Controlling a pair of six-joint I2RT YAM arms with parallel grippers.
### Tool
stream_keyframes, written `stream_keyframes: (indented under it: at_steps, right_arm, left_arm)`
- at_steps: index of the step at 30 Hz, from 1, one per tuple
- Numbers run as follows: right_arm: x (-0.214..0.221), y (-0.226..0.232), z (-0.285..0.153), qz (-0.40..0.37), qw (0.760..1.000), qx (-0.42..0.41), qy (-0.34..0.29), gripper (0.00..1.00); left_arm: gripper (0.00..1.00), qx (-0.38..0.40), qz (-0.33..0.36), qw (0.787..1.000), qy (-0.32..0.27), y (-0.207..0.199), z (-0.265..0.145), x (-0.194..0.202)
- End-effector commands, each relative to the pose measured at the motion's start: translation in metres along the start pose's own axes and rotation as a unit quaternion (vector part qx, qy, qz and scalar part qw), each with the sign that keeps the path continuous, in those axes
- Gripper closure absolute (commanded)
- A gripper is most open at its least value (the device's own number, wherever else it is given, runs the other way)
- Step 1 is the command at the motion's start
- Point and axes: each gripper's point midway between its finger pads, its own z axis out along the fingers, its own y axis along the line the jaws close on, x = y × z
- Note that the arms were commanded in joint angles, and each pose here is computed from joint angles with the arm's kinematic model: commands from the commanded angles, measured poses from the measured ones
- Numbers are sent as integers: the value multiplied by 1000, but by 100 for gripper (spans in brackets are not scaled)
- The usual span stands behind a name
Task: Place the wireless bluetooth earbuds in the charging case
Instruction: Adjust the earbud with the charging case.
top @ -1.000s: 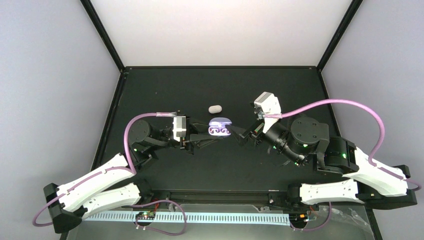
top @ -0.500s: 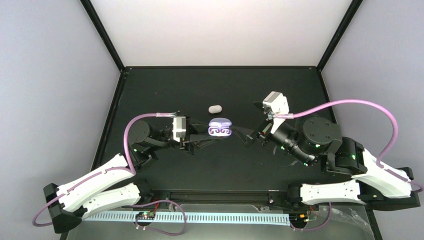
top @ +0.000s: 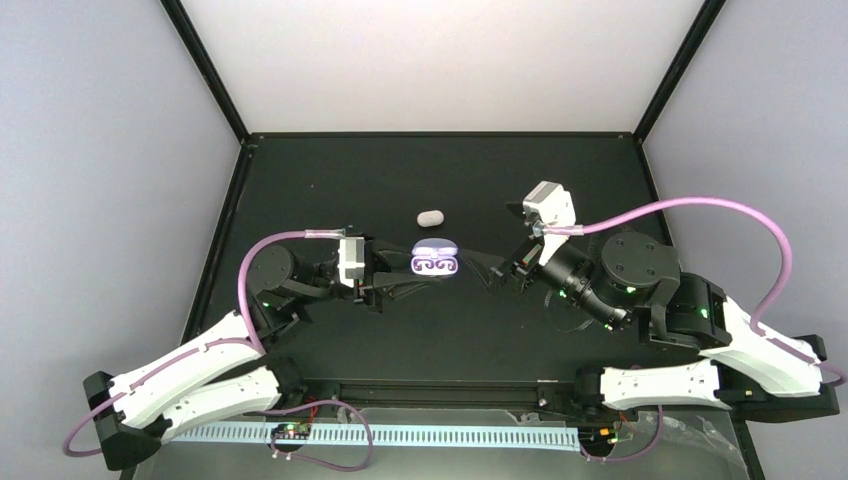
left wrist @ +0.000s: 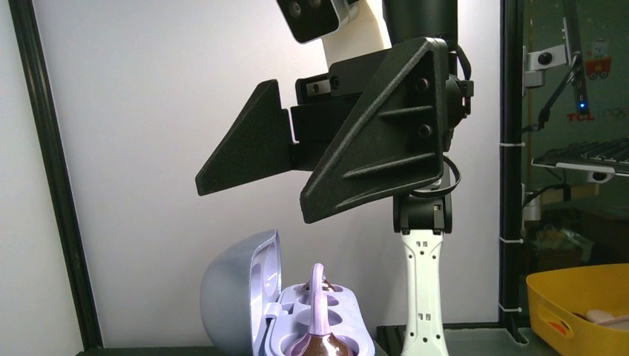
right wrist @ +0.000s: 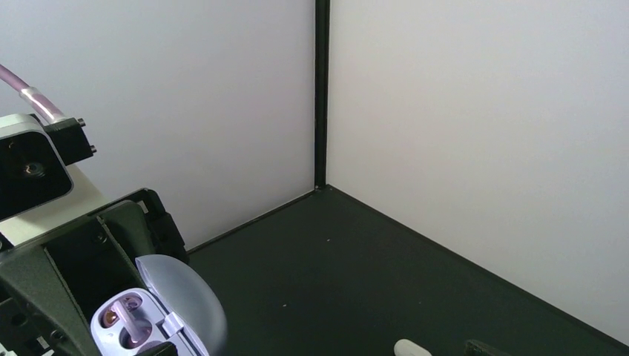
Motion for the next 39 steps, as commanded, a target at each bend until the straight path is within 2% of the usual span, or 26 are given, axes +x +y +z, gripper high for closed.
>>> stream_keyframes:
  at_steps: [1,23,33,39]
  right_arm:
    - [1,1,2,-5,1000,-1,5,0]
    - [20,19,19,-37,998,-23,43,0]
    - [-5,19,6,-23,999,-44,10,0]
    - [3,33,19,-40,997,-61,31,0]
  left_arm:
    - [98,-1,4,1000,-9,-3,-4,-7]
    - [98,-10,11,1000,-7,-3,-8,-8]
    - [98,-11,7,1000,1,-2,-8,-2]
    - [98,-3,7,1000,1,-4,-6,-2]
